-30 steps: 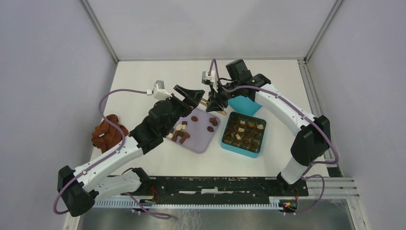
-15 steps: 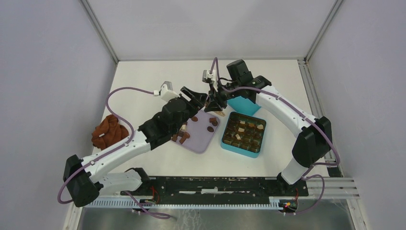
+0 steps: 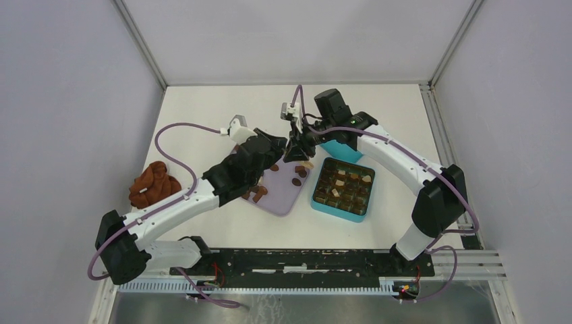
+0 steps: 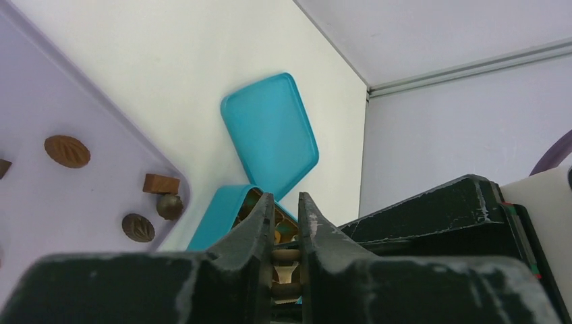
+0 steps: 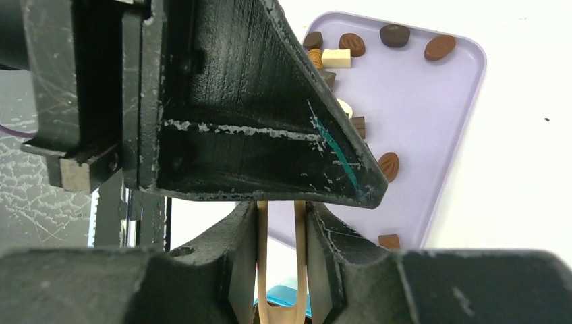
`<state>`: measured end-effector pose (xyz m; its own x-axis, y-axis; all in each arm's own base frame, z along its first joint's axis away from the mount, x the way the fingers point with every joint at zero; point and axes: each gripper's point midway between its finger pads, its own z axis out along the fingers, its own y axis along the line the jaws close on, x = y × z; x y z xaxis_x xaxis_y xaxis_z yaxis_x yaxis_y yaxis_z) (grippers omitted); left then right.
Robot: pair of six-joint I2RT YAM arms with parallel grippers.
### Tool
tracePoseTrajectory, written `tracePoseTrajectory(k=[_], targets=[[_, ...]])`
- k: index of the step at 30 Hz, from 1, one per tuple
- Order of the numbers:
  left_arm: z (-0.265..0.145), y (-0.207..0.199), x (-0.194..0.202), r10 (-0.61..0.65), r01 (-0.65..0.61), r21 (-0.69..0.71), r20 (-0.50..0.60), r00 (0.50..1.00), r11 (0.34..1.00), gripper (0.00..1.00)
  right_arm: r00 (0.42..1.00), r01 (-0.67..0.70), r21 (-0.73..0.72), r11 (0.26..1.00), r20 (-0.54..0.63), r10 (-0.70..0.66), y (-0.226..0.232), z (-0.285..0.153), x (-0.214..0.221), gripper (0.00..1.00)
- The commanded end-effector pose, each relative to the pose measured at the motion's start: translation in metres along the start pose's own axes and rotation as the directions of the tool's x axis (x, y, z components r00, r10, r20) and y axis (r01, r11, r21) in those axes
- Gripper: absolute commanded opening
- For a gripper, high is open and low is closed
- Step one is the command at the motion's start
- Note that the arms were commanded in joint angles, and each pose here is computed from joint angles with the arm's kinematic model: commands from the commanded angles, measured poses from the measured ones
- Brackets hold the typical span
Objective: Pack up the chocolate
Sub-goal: Adjust the clamp.
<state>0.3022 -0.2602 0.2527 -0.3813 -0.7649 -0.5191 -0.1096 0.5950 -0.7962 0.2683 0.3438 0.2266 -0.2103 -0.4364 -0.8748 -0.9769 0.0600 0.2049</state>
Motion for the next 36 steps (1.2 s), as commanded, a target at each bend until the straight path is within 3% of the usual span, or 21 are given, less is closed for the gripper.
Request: tracePoseTrajectory(k=[1, 5, 11, 22, 36], targets=[[-0.002, -0.015, -0.009, -0.078, 0.078, 0.016, 0.027, 0.997, 0.997, 0.15, 0.998, 0.039, 0.027, 0.999, 0.049, -0.040, 0.002, -0.008, -0.021, 0.33], [-0.009, -0.016, -0.015, -0.136, 0.135, 0.037, 0.030, 0.990, 0.990, 0.05, 0.997, 0.057, -0.008, 0.998, 0.058, -0.057, 0.009, -0.010, -0.020, 0.45], [-0.018, -0.017, -0.021, -0.255, 0.253, 0.104, 0.010, 0.967, 0.962, 0.03, 0.992, 0.044, -0.117, 0.992, 0.122, -0.030, 0.030, -0.013, -0.024, 0.58], [-0.021, -0.023, -0.018, -0.307, 0.309, 0.135, -0.030, 0.951, 0.942, 0.03, 0.976, 0.003, -0.243, 0.970, 0.213, 0.050, 0.047, -0.018, -0.039, 0.55], [-0.020, -0.022, -0.022, -0.352, 0.352, 0.129, -0.023, 0.936, 0.927, 0.03, 0.979, 0.001, -0.140, 0.990, 0.201, 0.028, 0.034, -0.023, -0.036, 0.47]])
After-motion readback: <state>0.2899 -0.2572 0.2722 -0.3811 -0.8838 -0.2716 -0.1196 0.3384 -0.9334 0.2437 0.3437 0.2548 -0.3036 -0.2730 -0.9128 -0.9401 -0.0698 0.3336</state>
